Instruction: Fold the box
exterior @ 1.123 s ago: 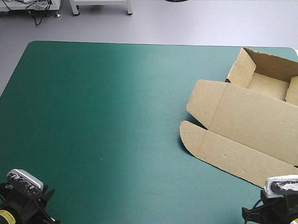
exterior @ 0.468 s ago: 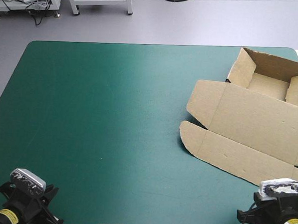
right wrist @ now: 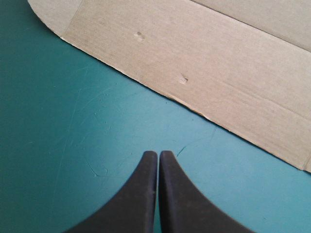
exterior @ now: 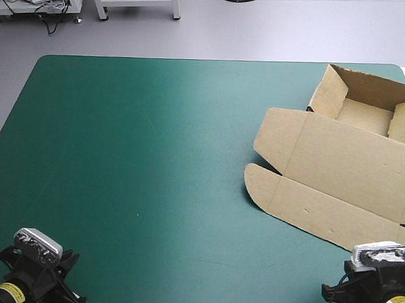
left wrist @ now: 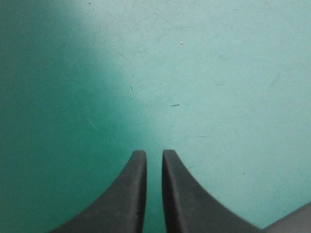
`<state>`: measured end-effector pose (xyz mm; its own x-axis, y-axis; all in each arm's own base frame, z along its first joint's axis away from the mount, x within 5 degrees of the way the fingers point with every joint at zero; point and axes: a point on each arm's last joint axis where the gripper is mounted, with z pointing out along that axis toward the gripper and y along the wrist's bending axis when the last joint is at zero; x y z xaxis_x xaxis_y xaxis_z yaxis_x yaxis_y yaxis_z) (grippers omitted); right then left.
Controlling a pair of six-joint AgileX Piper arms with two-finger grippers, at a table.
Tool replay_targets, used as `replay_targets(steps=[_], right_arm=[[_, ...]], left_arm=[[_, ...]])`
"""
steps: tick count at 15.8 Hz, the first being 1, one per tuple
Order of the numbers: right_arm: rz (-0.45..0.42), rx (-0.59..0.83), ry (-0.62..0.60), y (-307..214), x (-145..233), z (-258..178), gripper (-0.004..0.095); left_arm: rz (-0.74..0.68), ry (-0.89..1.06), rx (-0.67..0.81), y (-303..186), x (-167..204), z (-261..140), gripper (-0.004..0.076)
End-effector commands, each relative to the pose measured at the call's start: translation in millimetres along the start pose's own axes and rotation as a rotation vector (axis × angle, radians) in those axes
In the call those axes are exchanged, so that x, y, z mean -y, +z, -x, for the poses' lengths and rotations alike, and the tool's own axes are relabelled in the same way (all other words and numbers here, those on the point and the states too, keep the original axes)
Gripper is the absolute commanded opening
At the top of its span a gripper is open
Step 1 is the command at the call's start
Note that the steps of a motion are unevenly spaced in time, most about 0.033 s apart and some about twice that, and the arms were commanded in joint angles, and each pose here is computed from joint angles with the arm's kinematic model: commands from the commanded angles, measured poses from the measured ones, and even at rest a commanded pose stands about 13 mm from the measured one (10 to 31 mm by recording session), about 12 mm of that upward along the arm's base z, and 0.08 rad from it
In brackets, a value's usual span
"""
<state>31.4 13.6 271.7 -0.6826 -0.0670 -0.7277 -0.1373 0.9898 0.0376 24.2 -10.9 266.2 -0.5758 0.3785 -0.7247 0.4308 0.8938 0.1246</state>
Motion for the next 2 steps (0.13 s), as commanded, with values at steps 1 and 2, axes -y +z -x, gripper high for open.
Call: replay_targets(steps=[1,2], right_arm=[[-0.002,0.065,0.003,-4.9,-0.1,10.4,-0.0001],[-0.002,0.065,0.003,-4.9,-0.1,10.4,-0.0001]], left_arm=[[-0.004,-0.005,0.066,-3.7,-0.7,10.6,0.0079],[-0.004,-0.005,0.066,-3.7,-0.7,10.6,0.0079]])
